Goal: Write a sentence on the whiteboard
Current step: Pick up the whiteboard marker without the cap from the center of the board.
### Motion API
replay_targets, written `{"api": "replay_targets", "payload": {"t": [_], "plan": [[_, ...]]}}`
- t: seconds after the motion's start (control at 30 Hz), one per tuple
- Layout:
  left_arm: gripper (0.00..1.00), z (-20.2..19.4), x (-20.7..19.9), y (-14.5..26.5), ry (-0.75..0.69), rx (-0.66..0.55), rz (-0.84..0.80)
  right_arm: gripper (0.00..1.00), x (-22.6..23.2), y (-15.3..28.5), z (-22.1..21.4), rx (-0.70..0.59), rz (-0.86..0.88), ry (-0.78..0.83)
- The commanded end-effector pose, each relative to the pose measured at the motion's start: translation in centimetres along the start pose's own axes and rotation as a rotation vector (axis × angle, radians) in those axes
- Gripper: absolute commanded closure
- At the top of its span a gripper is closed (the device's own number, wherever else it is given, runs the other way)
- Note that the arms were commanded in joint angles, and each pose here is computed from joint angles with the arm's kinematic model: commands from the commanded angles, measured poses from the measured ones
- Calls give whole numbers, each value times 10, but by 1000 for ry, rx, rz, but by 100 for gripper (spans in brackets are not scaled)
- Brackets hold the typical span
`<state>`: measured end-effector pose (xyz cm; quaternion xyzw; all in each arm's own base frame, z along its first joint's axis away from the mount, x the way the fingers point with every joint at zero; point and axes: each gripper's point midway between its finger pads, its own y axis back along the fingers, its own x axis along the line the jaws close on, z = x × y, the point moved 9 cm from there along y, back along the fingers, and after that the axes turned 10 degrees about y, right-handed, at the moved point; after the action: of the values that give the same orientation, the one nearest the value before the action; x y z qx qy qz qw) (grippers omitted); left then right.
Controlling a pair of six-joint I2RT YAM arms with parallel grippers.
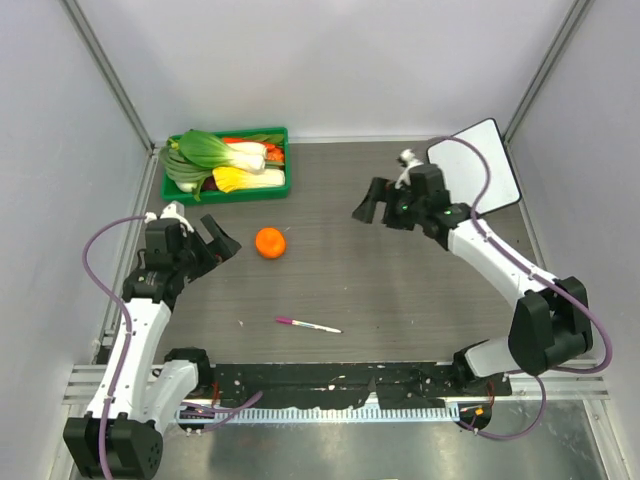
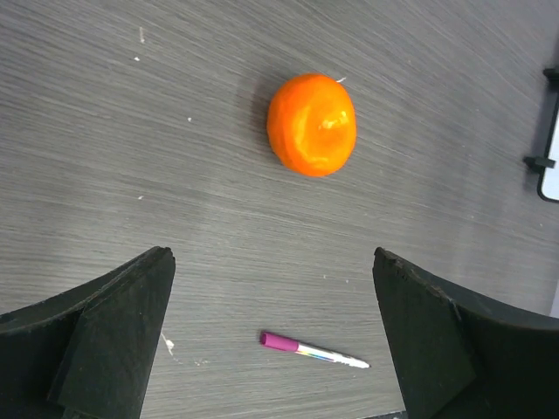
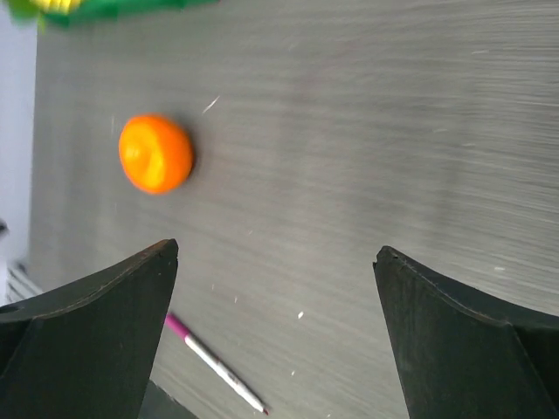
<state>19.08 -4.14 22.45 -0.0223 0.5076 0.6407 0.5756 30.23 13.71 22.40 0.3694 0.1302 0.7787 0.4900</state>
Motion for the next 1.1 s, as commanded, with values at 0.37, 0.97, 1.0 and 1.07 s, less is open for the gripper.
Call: {"api": "replay_targets", "payload": {"t": [0.37,0.97,1.0,1.07], "plan": [[0,33,-46,68,-128,-170,-188,13,109,-4,-141,345,58,777],[0,43,-72,128,-177,-318,-350,34,176,-50,-231,502,194,1065],[0,43,-71,128,-176,-317,-349,35,177,-51,-231,503,189,1067],[0,42,-71,128,-176,-312,-346,36,181,-51,-231,500,208,1063]]}}
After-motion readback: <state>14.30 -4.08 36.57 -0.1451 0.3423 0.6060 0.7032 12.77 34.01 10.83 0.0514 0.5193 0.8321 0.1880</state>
